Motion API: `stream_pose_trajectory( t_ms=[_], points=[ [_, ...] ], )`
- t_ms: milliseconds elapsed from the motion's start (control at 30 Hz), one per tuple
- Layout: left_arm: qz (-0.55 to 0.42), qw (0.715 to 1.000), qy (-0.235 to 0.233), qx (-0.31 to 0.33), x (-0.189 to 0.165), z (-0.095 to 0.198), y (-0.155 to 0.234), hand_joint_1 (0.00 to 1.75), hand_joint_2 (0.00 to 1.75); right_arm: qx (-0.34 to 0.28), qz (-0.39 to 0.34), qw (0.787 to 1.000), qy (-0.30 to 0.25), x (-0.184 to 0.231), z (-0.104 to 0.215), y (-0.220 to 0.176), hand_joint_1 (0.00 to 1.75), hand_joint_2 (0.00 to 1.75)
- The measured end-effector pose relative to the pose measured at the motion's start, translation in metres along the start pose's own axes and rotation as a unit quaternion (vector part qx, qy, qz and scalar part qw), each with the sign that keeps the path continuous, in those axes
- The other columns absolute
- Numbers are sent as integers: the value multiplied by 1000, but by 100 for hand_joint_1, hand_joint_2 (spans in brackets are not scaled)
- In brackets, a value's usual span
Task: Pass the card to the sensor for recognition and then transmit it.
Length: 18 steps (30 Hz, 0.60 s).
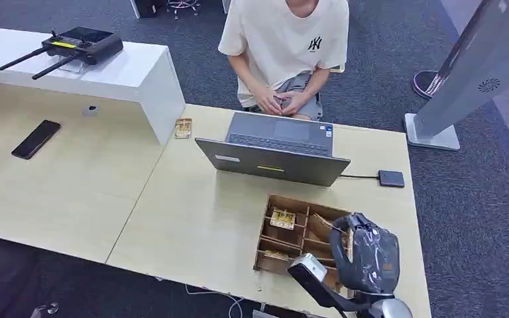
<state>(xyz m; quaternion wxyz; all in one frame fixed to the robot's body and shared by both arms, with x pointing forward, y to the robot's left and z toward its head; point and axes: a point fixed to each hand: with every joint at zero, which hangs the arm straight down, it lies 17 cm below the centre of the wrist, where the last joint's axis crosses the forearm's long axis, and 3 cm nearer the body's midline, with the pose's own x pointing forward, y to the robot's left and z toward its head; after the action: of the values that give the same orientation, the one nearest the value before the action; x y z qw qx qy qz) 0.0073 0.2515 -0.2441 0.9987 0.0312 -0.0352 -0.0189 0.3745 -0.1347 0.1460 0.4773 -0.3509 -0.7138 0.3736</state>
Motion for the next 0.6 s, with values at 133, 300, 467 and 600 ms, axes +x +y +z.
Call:
stream_pose_trajectory(
  t_ms=[133,300,467,600],
  points=[
    [-1,1000,-1,-1,1,1,-1,0,0,-8,-43,999,-1,5,-2,-15,154,175],
    [0,1000,-3,-1,2,1,-1,0,0,-14,-60,998,-2,7,-4,-22,157,175],
    [3,1000,-6,-3,2,2,-2,0,0,-40,-107,993,-14,11,-7,-47,162,175],
    [4,1000,-9,-3,3,3,-3,0,0,-54,-124,991,-21,14,-8,-58,169,175]
  ],
)
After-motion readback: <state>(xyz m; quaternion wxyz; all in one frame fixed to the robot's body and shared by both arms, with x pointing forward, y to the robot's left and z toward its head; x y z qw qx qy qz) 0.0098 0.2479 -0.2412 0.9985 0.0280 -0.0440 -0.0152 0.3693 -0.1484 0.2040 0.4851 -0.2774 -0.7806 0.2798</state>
